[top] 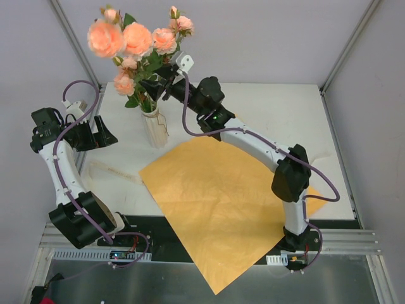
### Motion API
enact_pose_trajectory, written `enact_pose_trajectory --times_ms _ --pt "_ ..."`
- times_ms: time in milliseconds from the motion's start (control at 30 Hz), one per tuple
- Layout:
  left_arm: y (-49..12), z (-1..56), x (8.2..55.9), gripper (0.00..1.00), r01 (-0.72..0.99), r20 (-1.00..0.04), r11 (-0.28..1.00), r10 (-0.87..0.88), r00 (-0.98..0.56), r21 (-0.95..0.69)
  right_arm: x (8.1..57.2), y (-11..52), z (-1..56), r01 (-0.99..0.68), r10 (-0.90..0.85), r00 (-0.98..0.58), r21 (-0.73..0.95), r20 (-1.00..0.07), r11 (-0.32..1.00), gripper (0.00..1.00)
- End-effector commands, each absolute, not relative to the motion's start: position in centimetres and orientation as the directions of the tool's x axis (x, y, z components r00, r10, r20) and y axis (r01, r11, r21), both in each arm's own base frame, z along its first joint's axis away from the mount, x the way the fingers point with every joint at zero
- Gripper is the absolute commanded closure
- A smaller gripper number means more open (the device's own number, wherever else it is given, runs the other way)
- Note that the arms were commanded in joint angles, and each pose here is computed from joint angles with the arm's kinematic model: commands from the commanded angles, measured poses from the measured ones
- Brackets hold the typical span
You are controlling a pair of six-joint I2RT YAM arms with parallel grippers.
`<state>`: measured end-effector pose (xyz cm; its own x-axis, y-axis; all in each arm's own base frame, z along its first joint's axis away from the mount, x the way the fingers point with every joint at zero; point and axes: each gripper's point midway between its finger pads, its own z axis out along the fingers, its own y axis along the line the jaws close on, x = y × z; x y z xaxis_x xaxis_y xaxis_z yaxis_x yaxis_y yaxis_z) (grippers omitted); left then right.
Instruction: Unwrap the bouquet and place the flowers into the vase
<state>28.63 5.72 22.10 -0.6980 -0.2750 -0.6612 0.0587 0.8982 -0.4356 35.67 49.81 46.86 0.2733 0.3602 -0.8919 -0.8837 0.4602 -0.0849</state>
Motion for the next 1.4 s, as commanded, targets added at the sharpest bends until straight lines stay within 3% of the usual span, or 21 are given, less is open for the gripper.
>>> enact_pose_trajectory --times_ms 0,367,567,700,867,933,1133,1367 --pt "4.9 23.6 28.0 0.01 0.1 -0.694 0.901 -0.251 -0.675 -0.423 34.1 48.5 49.3 -0.883 0.372 0.257 -0.06 -0.892 0.466 0.39" --pt "4.4 25.1 27.7 0.01 0.114 -0.709 0.896 -0.256 -0.657 -0.429 36.5 47.2 43.8 -0.827 0.058 -0.005 0.037 -0.998 0.561 0.35" --pt "4.2 25.7 27.5 0.01 0.116 -0.72 0.902 -0.249 -0.648 -0.416 37.5 43.6 39.0 -0.74 -0.025 -0.25 0.174 -0.968 0.649 0.35" --pt "4.1 26.3 27.2 0.01 0.118 -0.724 0.902 -0.249 -0.643 -0.414 36.7 41.0 35.7 -0.711 -0.085 -0.331 0.188 -0.94 0.678 0.35" --pt "3.7 27.0 26.9 0.01 0.125 -0.733 0.901 -0.25 -0.633 -0.416 34.3 37.0 33.3 -0.696 -0.155 -0.345 0.142 -0.926 0.704 0.23" --pt "3.4 27.0 26.7 0.01 0.13 -0.732 0.899 -0.25 -0.634 -0.419 33.5 35.1 32.6 -0.674 -0.18 -0.383 0.14 -0.906 0.725 0.03" --pt "2.3 25.3 25.9 0.01 0.141 -0.702 0.873 -0.268 -0.66 -0.467 32.9 28.0 28.2 -0.467 -0.187 -0.531 0.101 -0.826 0.878 0.04" --pt "1.5 23.0 25.4 0.01 0.137 -0.665 0.873 -0.246 -0.706 -0.468 31.5 24.7 25.7 -0.435 -0.246 -0.557 0.026 -0.793 0.9 0.04"
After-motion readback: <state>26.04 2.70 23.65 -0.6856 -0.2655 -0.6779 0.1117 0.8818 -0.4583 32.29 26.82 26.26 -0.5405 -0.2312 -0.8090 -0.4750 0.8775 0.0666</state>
